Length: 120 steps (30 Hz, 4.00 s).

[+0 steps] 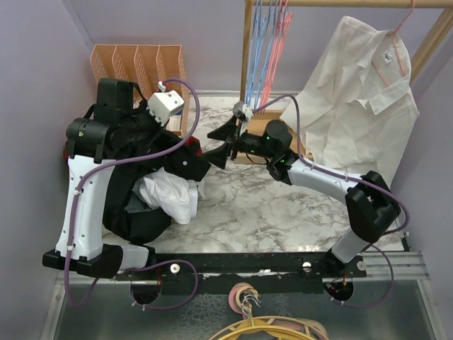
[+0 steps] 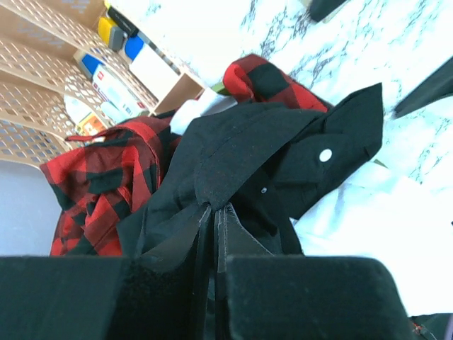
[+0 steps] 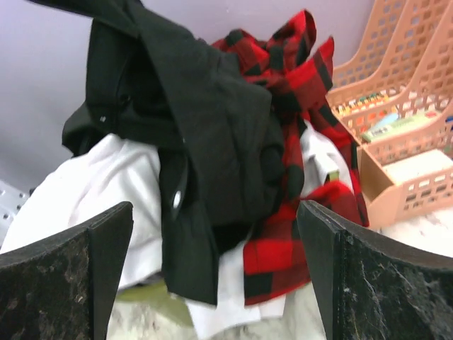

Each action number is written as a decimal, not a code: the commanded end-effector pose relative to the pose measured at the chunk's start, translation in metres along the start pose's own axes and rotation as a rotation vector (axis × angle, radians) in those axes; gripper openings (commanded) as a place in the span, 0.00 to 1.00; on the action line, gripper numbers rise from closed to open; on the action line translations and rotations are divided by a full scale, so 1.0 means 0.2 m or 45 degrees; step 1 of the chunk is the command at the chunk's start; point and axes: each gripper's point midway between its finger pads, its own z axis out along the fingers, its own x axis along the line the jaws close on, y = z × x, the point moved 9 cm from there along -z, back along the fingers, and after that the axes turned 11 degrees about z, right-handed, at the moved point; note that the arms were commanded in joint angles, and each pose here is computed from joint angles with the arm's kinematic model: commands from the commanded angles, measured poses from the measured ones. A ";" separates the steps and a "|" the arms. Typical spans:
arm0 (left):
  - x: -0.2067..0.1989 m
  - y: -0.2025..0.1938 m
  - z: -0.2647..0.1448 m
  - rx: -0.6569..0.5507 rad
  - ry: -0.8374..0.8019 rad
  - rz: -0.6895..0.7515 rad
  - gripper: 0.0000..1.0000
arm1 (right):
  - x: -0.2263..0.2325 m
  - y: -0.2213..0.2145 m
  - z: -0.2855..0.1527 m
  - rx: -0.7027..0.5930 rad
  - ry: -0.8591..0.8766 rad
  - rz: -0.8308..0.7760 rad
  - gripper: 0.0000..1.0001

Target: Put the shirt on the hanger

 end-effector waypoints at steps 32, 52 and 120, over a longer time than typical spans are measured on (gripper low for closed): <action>0.32 0.33 -0.60 -0.299 0.869 0.070 0.00 | 0.10 0.86 0.72 -0.333 -0.177 -0.417 0.01; 0.11 0.66 -1.17 -1.217 0.851 0.263 0.00 | 1.08 1.79 -0.13 -1.011 -0.089 -0.964 0.01; 0.20 0.10 -0.68 -0.013 1.019 0.225 0.00 | -0.15 0.10 -0.32 -0.359 -0.283 -0.273 0.89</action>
